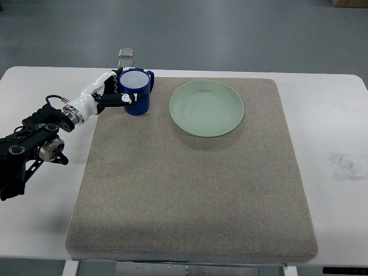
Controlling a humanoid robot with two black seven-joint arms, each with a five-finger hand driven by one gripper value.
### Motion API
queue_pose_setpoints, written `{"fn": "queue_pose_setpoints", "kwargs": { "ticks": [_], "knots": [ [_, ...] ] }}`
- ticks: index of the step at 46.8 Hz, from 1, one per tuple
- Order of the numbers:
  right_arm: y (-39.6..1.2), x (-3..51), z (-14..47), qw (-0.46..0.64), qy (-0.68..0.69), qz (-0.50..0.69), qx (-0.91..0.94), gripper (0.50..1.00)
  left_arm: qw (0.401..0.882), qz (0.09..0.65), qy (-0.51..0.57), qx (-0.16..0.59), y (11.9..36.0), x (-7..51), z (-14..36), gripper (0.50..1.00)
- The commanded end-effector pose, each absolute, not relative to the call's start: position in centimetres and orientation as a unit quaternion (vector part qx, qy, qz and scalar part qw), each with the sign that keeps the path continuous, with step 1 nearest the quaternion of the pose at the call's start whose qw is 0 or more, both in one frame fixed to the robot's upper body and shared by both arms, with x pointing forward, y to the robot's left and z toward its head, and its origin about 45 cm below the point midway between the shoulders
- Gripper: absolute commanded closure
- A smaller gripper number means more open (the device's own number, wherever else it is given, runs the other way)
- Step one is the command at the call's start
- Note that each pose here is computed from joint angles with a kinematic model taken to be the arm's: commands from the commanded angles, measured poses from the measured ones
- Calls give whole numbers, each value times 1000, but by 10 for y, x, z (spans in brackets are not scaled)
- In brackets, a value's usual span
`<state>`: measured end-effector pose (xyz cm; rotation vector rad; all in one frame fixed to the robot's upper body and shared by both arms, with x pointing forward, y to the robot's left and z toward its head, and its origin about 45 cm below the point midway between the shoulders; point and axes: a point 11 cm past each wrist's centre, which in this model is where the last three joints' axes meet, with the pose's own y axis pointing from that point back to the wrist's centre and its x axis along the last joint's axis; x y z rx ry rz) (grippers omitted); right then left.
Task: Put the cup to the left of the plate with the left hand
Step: 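Lower the mug onto the mat beside the plate and open the left hand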
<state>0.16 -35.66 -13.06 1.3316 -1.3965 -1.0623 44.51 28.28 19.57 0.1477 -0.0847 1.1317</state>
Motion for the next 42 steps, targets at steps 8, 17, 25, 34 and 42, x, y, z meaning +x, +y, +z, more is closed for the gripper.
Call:
{"fn": "queue_pose_setpoints", "kwargs": {
  "ticks": [8, 17, 25, 34, 42],
  "knots": [
    [-357, 1, -131, 452, -565, -431, 539, 568, 827, 556, -51, 58, 294, 446, 192, 814],
    [-357, 1, -131, 453, -565, -430, 539, 568, 825, 559, -55, 64, 301, 440, 182, 814],
    [-357, 1, -131, 452, -565, -431, 539, 568, 825, 560, -51, 62, 300, 438, 178, 806],
    [-357, 1, -131, 452, -565, -431, 539, 568, 821, 565, -51, 62, 298, 439, 177, 737],
    [-357, 1, -131, 452, -565, -431, 539, 568, 818, 570, -55, 63, 296, 439, 177, 679]
  ]
}}
